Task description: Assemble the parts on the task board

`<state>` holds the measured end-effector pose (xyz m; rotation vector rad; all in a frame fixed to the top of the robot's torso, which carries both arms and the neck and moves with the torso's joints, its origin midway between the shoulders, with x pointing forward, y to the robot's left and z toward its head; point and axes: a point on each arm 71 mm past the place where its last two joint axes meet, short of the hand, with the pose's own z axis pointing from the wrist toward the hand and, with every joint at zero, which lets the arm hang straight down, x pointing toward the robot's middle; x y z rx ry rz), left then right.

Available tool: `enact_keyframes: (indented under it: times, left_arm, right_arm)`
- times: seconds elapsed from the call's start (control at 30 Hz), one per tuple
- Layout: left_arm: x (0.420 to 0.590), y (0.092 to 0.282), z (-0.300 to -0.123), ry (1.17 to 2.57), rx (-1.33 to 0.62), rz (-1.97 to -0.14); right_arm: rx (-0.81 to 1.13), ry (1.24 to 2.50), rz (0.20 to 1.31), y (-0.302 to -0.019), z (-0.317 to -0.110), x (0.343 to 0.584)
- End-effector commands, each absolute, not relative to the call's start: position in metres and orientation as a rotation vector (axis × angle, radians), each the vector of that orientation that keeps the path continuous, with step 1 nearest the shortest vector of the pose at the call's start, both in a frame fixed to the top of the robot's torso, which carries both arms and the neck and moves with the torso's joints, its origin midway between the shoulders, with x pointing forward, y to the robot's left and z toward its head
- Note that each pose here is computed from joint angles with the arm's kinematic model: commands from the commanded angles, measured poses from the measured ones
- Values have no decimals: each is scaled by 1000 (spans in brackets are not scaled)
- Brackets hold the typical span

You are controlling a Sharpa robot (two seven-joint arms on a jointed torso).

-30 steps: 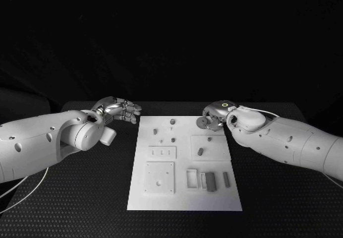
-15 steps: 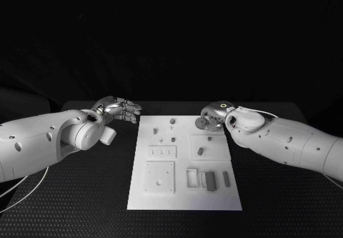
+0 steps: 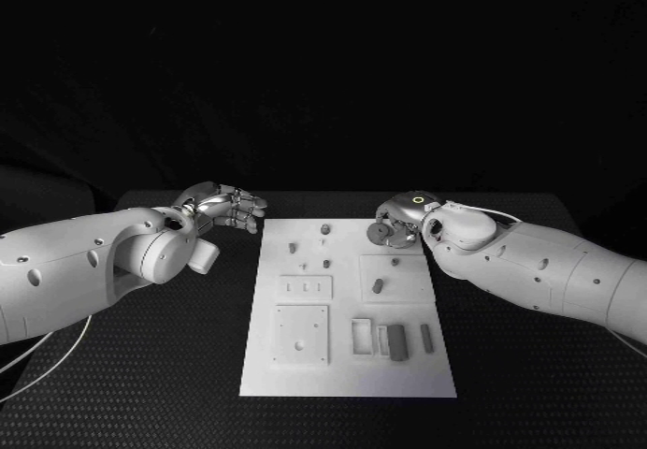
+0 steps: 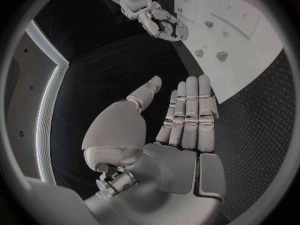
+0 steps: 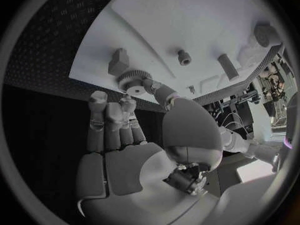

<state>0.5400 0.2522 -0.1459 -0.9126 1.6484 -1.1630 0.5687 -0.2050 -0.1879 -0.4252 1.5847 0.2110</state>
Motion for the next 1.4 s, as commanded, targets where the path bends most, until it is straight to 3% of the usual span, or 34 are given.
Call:
enact_keyframes:
  times: [0.03, 0.77, 1.4]
  left_arm:
    - [540, 250, -145, 1657, -902, -1180]
    - [540, 250, -145, 1657, -901, -1179]
    - [540, 251, -145, 1652, -900, -1176]
  right_arm:
    - [-452, 1605, 209, -202, -192, 568]
    - [-451, 1649, 191, -206, -199, 568]
    - [-466, 1550, 196, -199, -192, 565]
